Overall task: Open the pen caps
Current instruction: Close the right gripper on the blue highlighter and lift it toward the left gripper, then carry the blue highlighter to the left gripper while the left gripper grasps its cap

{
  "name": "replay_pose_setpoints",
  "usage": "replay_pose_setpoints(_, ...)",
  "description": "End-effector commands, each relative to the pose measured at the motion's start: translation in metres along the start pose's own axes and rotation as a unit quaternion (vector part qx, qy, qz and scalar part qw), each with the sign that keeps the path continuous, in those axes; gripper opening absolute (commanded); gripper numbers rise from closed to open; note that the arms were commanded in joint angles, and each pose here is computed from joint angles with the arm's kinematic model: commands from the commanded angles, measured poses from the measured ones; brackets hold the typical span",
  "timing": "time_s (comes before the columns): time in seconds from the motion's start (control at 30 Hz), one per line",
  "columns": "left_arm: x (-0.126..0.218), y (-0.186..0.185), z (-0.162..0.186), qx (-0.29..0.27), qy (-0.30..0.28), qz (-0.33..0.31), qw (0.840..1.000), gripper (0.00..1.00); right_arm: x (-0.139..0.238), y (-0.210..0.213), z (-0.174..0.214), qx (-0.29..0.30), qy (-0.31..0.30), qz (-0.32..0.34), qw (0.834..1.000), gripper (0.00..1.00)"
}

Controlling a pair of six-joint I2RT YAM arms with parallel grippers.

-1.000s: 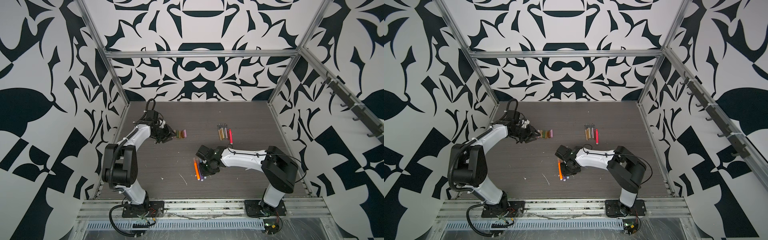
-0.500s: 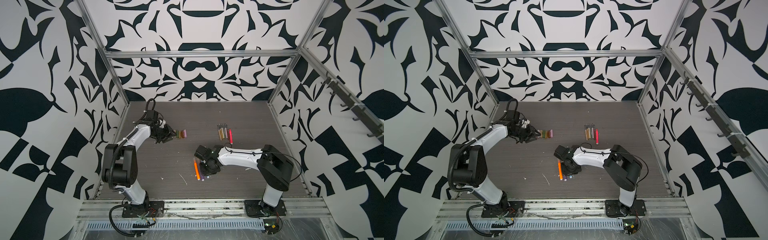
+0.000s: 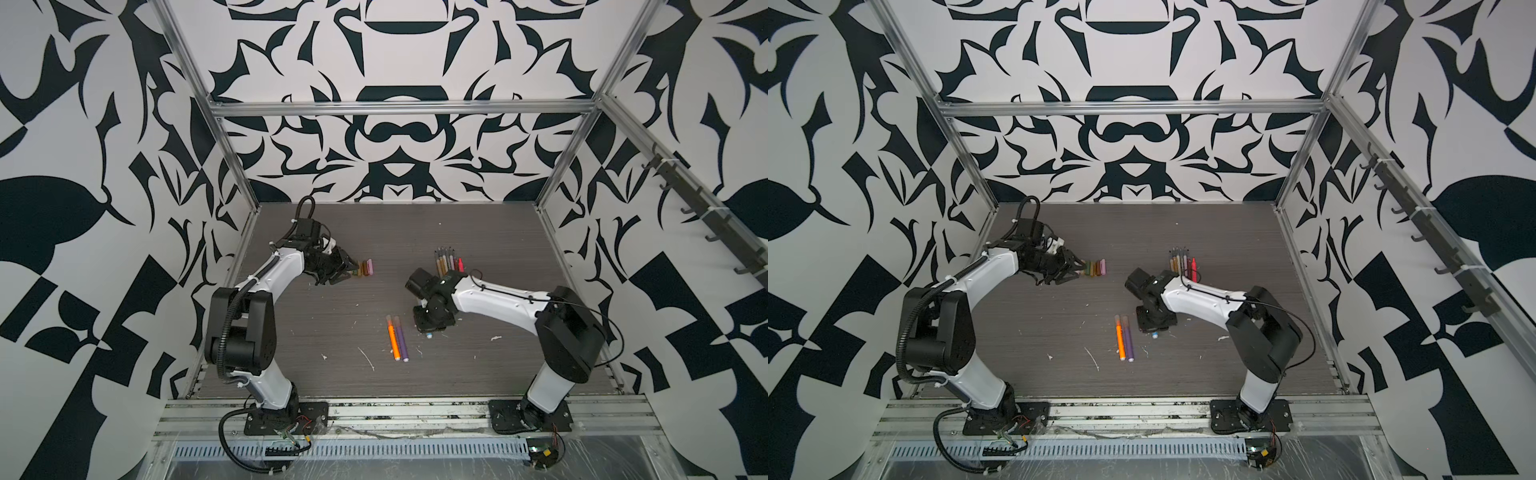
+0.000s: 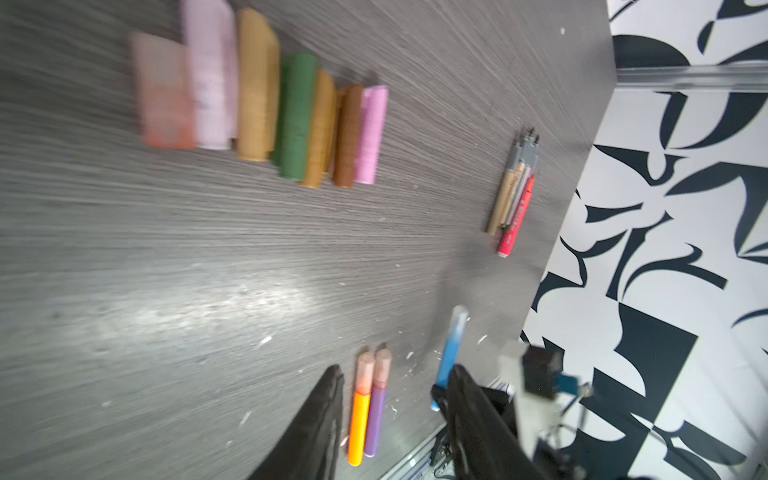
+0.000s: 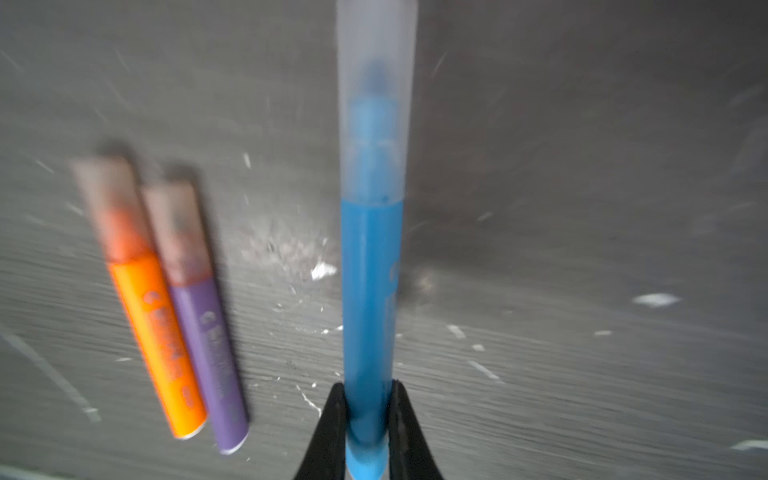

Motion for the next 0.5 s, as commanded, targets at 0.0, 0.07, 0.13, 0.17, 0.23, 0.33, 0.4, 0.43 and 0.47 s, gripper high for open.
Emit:
replay_pose_setpoints(0.0, -0.006, -0.031, 0.005, -0.02, 0.013, 0.024, 0.999, 0.45, 0.046, -0.006, -0.025, 0.028, -0.037, -0.047, 0.998, 0.0)
replay_pose_setpoints(0.07, -0.012, -0.041, 0.008, -0.028, 0.02, 0.027, 0.999, 0.45, 0.06, 0.002, -0.038, 0.026, -0.047, -0.12, 0.991, 0.0)
replay_pose_setpoints(0.13, -0.02, -0.051, 0.008, -0.034, 0.026, 0.03, 0.999, 0.45, 0.072, 0.007, -0.05, 0.013, -0.053, -0.183, 0.982, 0.0)
replay_pose_setpoints(0.17, -0.024, -0.055, 0.007, -0.036, 0.028, 0.033, 0.998, 0.45, 0.075, 0.009, -0.054, 0.009, -0.053, -0.208, 0.977, 0.0)
replay_pose_setpoints(0.23, -0.033, -0.066, 0.005, -0.04, 0.035, 0.039, 0.998, 0.45, 0.083, 0.017, -0.061, 0.007, -0.058, -0.257, 0.965, 0.0)
replay_pose_setpoints(0.33, -0.043, -0.084, 0.001, -0.044, 0.042, 0.049, 0.997, 0.45, 0.089, 0.023, -0.068, 0.013, -0.061, -0.289, 0.955, 0.0)
replay_pose_setpoints(0.4, -0.049, -0.093, -0.003, -0.043, 0.046, 0.055, 0.997, 0.45, 0.091, 0.023, -0.073, 0.01, -0.06, -0.297, 0.953, 0.0)
replay_pose_setpoints(0.43, -0.052, -0.097, -0.003, -0.041, 0.049, 0.058, 0.996, 0.45, 0.092, 0.023, -0.077, 0.009, -0.061, -0.301, 0.952, 0.0)
replay_pose_setpoints(0.47, -0.055, -0.1, -0.003, -0.041, 0.05, 0.059, 0.996, 0.45, 0.093, 0.023, -0.079, 0.007, -0.061, -0.304, 0.951, 0.0)
Point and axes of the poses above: each gripper's point midway between its finger pads, its own x axis back along the fingers, its own y axis along the line the jaws close on, z = x × y, the point moved 2 cm from there along x, back along the fingers, and after that the axes turned 6 degrees about x, right-handed, at the moved point
